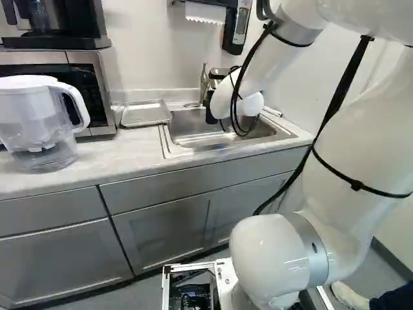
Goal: Rinse the cup and place it in the tray
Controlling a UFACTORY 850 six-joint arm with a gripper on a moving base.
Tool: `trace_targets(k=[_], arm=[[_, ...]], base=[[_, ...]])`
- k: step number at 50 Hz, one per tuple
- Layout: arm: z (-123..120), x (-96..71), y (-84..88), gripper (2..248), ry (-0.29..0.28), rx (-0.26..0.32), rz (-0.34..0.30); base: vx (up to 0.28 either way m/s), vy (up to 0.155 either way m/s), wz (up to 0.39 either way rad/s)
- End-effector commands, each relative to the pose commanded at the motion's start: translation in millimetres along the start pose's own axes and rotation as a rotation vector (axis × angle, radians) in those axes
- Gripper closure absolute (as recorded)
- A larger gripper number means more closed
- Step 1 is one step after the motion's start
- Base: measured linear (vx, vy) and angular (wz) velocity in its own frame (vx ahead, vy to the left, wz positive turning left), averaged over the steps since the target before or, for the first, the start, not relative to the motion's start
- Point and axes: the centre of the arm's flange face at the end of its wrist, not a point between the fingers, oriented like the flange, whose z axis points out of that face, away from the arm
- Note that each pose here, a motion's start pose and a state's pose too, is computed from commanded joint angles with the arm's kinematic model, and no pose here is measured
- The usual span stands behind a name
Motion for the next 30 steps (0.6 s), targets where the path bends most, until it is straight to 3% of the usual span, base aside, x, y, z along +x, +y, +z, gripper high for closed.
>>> trace_targets(k=[30], arm=[[0.6,-0.1,-7.8,124,-0.001,0.016,-0.005]], base=[[0.0,0.0,0.0]])
